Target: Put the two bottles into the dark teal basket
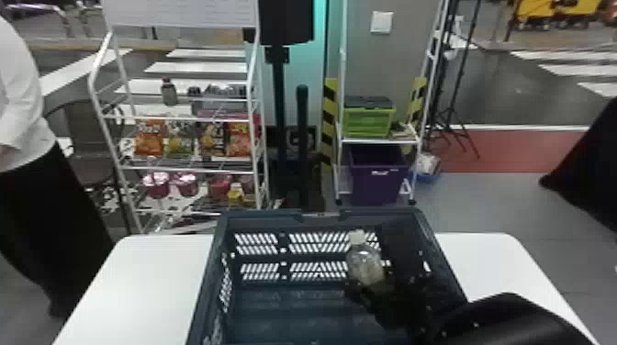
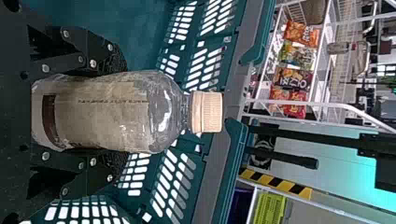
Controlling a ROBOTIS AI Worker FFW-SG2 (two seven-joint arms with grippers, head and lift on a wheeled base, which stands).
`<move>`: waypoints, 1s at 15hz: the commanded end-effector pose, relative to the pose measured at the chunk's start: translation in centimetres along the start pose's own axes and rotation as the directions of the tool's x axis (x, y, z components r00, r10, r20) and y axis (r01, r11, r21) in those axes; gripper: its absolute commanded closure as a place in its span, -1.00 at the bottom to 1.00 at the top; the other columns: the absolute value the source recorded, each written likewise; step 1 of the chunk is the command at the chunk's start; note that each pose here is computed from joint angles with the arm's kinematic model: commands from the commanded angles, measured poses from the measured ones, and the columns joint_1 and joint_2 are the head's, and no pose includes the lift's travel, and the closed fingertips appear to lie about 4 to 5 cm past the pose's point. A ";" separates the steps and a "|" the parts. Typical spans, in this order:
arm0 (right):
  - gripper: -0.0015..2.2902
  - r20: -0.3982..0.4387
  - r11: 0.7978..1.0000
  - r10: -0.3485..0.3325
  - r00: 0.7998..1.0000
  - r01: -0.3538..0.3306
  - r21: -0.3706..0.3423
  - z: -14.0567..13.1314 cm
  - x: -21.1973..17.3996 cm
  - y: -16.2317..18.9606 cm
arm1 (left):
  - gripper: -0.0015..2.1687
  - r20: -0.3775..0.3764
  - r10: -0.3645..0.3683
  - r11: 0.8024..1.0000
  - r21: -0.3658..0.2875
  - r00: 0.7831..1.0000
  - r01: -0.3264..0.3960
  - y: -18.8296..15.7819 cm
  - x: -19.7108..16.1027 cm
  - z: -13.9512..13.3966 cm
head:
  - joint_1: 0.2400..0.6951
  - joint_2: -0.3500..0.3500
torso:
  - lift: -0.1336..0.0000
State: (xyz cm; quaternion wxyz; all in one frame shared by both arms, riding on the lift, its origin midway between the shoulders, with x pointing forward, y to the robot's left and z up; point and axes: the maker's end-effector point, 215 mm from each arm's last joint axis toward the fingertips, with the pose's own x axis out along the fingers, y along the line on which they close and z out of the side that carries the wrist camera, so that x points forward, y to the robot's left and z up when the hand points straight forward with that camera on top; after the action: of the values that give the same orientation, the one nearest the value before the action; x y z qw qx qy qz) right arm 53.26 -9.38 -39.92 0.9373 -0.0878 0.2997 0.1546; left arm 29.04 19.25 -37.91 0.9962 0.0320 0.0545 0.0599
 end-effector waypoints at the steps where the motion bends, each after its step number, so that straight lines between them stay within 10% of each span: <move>1: 0.66 -0.032 1.000 0.006 0.999 -0.006 0.005 -0.5 0.0 0.2 | 0.98 0.001 0.000 1.000 -0.001 1.000 0.000 0.0 0.1 0.0 | 0.14 0.00 | 1.00; 3: 0.48 -0.049 1.000 0.012 0.999 -0.012 0.011 -0.8 0.0 0.4 | 0.98 0.001 -0.001 1.000 0.000 1.000 0.001 0.0 0.2 -0.1 | 0.14 0.00 | 1.00; 5: -0.48 -0.090 0.999 0.026 0.996 -0.024 0.023 -1.9 -0.1 0.9 | 0.98 -0.003 -0.001 1.000 0.000 1.000 0.001 0.0 0.2 -0.2 | 0.14 0.00 | 1.00; 7: -0.89 -0.112 0.999 0.028 0.993 -0.025 0.029 -2.2 -0.4 0.9 | 0.98 -0.001 -0.002 1.000 0.001 1.000 0.002 0.0 0.2 -0.2 | 0.14 0.00 | 1.00; 15: -0.91 0.066 0.996 0.079 0.995 -0.081 0.024 2.6 -2.4 2.5 | 0.98 -0.002 -0.008 1.000 0.005 1.000 0.008 0.1 0.1 -0.2 | 0.14 0.00 | 1.00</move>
State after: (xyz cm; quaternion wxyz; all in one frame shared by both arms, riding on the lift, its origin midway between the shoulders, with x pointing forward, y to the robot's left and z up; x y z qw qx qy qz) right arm 52.01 -7.37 -38.09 0.9342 -0.0624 0.2980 0.1861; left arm 29.09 19.35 -38.14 0.9963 0.0339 0.0562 0.0561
